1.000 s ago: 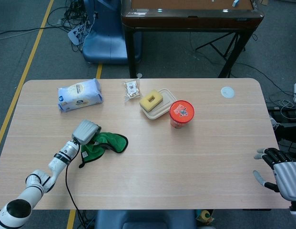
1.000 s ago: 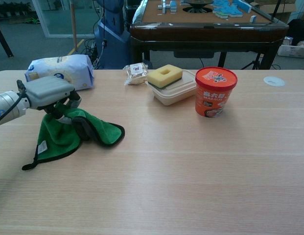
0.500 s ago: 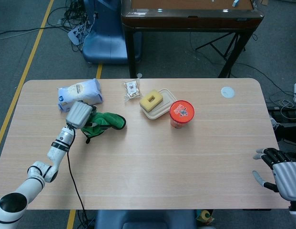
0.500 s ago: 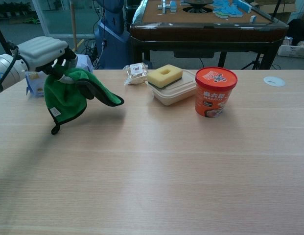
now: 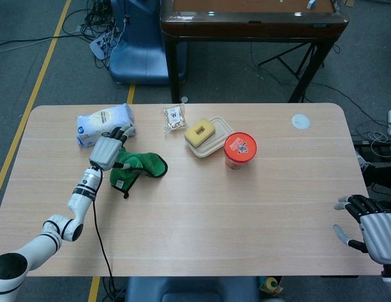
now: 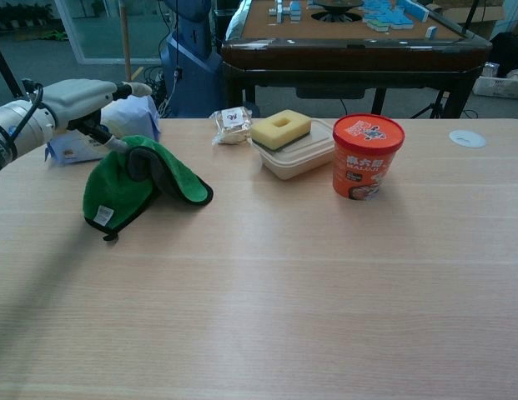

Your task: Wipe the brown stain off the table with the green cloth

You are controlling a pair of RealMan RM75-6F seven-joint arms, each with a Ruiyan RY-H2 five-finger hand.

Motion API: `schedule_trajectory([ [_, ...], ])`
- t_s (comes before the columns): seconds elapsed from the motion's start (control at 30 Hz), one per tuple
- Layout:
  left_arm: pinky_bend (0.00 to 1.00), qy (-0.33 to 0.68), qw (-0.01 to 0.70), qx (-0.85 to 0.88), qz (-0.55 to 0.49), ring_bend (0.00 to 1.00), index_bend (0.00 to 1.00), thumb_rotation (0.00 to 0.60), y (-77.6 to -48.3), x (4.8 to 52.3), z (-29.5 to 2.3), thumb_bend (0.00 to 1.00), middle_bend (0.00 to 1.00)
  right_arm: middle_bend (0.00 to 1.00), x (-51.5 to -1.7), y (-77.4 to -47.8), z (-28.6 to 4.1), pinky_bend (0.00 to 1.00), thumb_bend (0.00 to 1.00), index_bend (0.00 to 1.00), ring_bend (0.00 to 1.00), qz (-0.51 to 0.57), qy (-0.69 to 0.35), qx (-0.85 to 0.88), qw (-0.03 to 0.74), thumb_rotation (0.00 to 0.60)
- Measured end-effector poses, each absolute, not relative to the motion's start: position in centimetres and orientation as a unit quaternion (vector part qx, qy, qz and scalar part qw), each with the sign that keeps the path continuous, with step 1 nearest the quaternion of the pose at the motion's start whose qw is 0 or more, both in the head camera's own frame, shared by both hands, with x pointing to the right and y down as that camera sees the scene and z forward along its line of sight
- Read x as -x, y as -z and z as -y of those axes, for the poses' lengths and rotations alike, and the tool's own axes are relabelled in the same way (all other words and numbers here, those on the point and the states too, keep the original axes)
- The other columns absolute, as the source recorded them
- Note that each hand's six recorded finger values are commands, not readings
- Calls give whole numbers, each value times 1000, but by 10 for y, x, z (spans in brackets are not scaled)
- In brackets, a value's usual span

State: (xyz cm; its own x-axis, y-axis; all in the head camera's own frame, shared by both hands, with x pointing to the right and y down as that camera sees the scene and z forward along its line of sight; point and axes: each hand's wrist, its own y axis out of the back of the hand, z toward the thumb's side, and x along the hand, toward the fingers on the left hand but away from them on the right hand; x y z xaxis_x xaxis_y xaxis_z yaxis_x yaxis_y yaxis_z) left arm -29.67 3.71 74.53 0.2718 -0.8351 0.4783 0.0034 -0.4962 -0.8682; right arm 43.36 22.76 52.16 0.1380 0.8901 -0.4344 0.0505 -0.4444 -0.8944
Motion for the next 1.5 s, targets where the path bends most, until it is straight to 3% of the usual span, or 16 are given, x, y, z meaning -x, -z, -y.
schedule_trajectory([
  [0.3, 209, 546, 375, 690, -291, 0, 0, 600, -744, 304, -42, 1, 0, 325, -433, -521, -227, 260, 372, 384, 227, 362, -546, 651, 384, 600],
  [0.87, 122, 630, 467, 603, -150, 0, 0, 600, -750, 323, -46, 11, 0, 325, -435, -521, -229, 260, 372, 384, 227, 364, -545, 650, 384, 600],
  [1.03, 112, 631, 439, 620, -158, 0, 0, 600, -746, 322, -52, 90, 0, 324, -436, -520, -229, 260, 372, 384, 227, 365, -545, 649, 384, 600],
  [1.23, 104, 620, 397, 651, -184, 0, 0, 600, -732, 325, -61, 78, 0, 324, -436, -520, -230, 260, 373, 384, 227, 366, -545, 650, 384, 600],
  [1.5, 104, 618, 392, 648, -212, 0, 0, 600, -713, 337, -69, 24, 0, 324, -436, -518, -230, 260, 373, 384, 227, 367, -543, 649, 386, 600],
])
